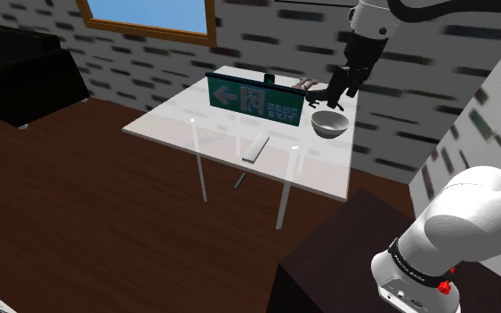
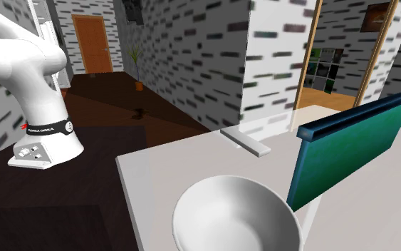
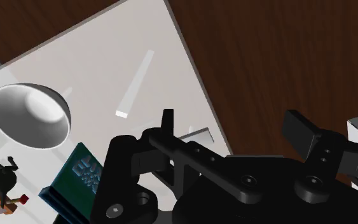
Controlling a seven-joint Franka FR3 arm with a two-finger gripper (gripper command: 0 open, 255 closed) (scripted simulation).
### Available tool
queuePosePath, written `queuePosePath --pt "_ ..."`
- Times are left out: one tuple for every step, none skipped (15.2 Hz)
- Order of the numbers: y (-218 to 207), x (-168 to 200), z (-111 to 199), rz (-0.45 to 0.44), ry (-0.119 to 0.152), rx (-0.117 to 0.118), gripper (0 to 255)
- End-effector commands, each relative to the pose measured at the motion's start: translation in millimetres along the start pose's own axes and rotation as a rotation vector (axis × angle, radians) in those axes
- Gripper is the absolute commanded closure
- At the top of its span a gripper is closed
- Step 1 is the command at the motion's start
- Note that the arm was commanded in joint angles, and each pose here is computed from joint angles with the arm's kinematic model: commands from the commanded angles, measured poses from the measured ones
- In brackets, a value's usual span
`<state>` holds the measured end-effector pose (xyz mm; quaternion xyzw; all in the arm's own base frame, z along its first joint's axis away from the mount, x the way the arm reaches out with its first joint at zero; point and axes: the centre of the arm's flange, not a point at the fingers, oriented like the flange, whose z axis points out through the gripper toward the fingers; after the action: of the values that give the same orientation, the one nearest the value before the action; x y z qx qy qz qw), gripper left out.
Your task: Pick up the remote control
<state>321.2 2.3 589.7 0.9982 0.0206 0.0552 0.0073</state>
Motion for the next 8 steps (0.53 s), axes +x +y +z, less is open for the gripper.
queuePosePath --pt "0.0 0.0 0.0 0.0 0.0 0.0 0" --pt "-3.4 9.0 9.5 0.026 -0.003 -0.002 0" --pt "-6.6 18.1 19.1 0.051 -0.006 -0.003 0" --pt "-9.5 27.2 28.7 0.077 -0.009 -0.005 0" --pt "-12.1 36.4 38.4 0.103 -0.012 -0.006 0" --pt "-14.5 45.6 48.0 0.129 -0.015 -0.008 0" --pt "-16.7 54.8 57.7 0.154 -0.018 -0.009 0" --pt "-18.6 64.1 67.5 0.18 -0.021 -0.011 0"
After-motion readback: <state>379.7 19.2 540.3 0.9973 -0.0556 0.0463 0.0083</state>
